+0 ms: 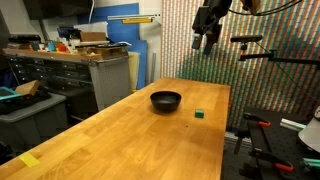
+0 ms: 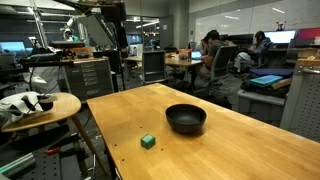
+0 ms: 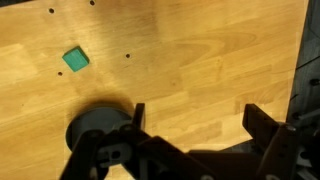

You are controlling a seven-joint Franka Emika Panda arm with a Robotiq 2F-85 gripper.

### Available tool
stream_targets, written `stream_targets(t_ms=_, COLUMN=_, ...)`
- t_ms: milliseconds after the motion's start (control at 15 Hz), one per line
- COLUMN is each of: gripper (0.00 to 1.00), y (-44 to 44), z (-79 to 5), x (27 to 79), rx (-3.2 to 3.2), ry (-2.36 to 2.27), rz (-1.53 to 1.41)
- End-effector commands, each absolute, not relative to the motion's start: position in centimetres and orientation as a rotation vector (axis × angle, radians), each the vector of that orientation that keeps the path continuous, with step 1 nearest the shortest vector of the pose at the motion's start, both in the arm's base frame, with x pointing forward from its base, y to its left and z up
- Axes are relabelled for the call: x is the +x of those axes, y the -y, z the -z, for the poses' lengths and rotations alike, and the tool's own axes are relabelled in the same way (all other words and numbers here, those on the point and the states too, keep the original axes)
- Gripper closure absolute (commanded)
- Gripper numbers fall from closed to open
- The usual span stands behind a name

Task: Put the block in the bowl

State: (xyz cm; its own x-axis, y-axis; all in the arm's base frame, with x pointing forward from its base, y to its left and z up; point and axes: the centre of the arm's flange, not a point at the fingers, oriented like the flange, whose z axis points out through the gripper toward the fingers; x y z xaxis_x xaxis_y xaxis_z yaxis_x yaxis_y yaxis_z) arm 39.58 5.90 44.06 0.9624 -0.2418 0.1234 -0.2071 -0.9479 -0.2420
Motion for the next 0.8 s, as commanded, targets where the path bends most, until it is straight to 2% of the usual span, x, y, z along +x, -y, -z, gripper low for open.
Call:
stream_targets(t_ms=0, gripper=0.00, y=-5.9, z=-44.1, x=39.6, rx=-2.885, ry=-0.334, rz=0.223)
stream_targets(t_ms=733, gripper=0.00, y=-5.1, z=-36.8, x=38.2, rx=-3.071, ry=0.172, rz=0.031)
